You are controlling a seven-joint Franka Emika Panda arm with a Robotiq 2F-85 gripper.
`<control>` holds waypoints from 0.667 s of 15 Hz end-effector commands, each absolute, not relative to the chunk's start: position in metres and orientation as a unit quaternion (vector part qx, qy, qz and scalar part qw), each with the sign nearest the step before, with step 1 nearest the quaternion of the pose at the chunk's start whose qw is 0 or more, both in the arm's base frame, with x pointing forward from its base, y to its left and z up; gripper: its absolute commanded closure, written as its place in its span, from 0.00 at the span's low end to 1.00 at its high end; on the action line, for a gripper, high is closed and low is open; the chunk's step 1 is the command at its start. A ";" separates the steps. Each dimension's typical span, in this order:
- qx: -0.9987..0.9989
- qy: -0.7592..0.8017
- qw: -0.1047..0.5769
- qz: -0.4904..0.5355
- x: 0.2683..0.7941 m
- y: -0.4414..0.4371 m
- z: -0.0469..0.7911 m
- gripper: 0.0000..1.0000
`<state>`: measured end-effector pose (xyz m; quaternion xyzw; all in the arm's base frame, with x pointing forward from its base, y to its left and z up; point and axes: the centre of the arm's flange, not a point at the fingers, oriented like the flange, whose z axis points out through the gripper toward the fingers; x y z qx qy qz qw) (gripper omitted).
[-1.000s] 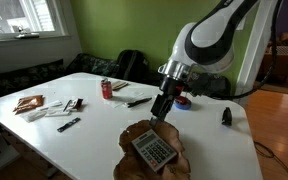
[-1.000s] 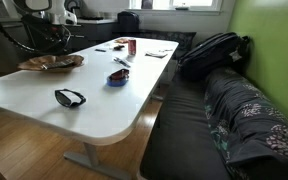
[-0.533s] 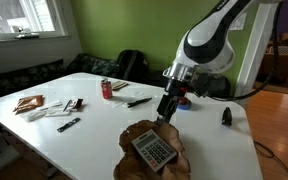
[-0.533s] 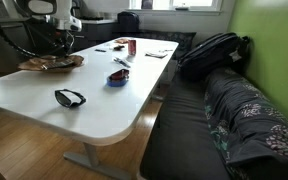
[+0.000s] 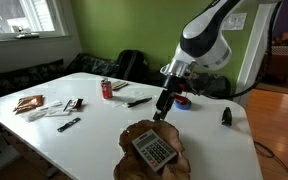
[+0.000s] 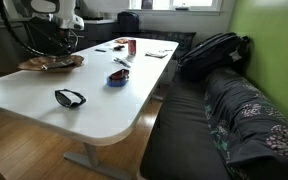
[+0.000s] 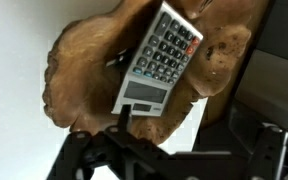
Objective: Take the calculator off of the wooden plate
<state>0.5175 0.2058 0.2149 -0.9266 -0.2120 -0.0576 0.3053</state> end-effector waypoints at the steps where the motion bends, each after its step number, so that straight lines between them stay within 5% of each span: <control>1: -0.888 -0.243 0.386 -0.053 0.534 0.165 0.210 0.00; 10: -0.895 -0.207 0.394 -0.024 0.551 0.133 0.184 0.00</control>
